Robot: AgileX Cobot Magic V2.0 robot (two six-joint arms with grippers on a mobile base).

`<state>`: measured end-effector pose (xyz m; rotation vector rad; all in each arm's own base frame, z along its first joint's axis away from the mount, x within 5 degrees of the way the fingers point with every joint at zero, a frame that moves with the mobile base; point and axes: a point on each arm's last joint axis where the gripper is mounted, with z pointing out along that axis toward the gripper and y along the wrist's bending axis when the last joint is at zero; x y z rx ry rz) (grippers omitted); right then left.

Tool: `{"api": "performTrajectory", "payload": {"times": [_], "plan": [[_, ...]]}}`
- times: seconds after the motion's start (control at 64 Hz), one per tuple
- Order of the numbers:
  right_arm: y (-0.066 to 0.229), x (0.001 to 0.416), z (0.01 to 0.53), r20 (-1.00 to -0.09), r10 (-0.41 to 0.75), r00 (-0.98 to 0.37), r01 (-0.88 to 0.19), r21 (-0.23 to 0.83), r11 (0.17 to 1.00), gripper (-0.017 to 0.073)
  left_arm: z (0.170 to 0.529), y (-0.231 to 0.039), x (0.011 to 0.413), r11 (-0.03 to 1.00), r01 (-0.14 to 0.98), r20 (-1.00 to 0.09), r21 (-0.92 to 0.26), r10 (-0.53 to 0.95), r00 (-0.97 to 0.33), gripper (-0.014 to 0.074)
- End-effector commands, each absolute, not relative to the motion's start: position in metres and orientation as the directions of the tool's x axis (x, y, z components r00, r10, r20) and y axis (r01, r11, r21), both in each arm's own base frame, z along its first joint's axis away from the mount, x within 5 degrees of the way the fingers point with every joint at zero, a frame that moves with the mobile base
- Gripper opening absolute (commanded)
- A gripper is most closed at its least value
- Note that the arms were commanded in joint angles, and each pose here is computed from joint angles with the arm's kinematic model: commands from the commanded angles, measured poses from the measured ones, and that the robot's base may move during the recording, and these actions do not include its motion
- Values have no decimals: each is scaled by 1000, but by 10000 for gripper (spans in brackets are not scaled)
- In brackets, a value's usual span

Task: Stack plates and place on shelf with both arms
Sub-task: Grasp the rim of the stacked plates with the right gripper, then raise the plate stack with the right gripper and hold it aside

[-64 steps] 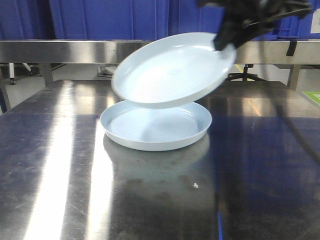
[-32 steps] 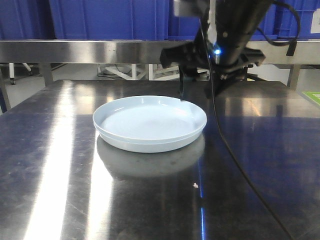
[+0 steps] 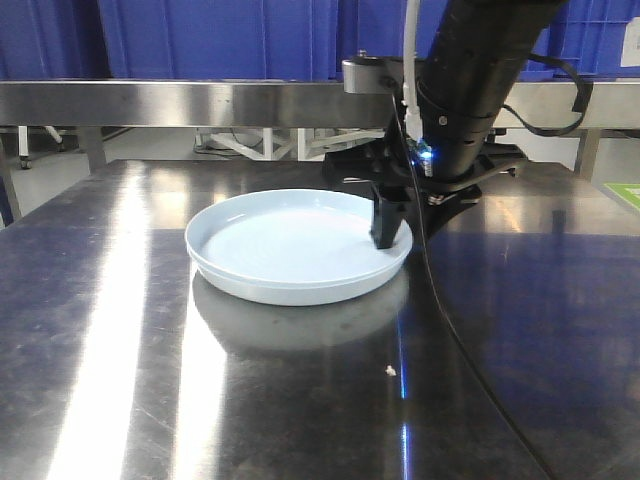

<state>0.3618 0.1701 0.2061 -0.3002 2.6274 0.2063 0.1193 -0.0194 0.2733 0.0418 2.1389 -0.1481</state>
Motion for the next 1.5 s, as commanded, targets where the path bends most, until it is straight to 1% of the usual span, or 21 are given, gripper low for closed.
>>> {"api": "performTrajectory", "payload": {"times": [0.0,0.016,0.047,0.063,0.125,0.188,0.281,0.375,0.532,0.594,0.735,0.829,0.985,1.204,1.36,1.485], "plan": [[173,366,237,-595,-170,-785,-278,93,956,39,289,-20,123,990,98,-890,-106,-51,-453,97],[172,366,237,-599,-174,-782,-280,89,956,34,289,-20,123,990,98,-890,-106,-51,-453,97],[172,367,239,-611,-181,-771,-287,79,955,69,289,-20,123,990,98,-890,-106,-51,-453,97],[172,367,239,-616,-185,-766,-290,74,954,73,289,-20,123,990,98,-890,-106,-51,-453,97],[171,367,245,-635,-195,-748,-299,60,952,52,289,-20,123,990,98,-890,-106,-51,-453,97],[170,366,254,-661,-200,-723,-308,49,950,55,289,-20,123,990,98,-890,-106,-51,-453,97],[167,361,276,-718,-179,-673,-314,58,948,57,289,-20,123,990,98,-890,-106,-51,-453,97],[158,355,304,-779,-141,-611,-307,70,949,57,289,-20,123,990,98,-890,-106,-51,-453,97],[121,332,353,-874,-49,-483,-260,90,962,57,289,-20,123,990,98,-890,-106,-51,-453,97],[106,323,361,-892,-23,-451,-235,94,968,57,289,-20,123,990,98,-890,-106,-51,-453,97],[61,292,376,-921,39,-388,-138,100,985,57,289,-20,123,990,98,-890,-106,-51,-453,97],[38,264,378,-934,68,-350,-82,103,991,57,289,-20,123,990,98,-890,-106,-51,-453,97],[16,214,367,-949,94,-300,-24,106,994,57,289,-20,123,990,98,-890,-106,-51,-453,97],[1,151,338,-959,115,-258,38,109,993,57,289,-20,123,990,98,-890,-106,-51,-453,97],[-7,122,319,-966,129,-224,93,110,990,57,289,-20,123,990,98,-890,-106,-51,-453,97],[-10,109,312,-971,134,-197,121,112,986,57,289,-20,123,990,98,-890,-106,-51,-453,97]]}}
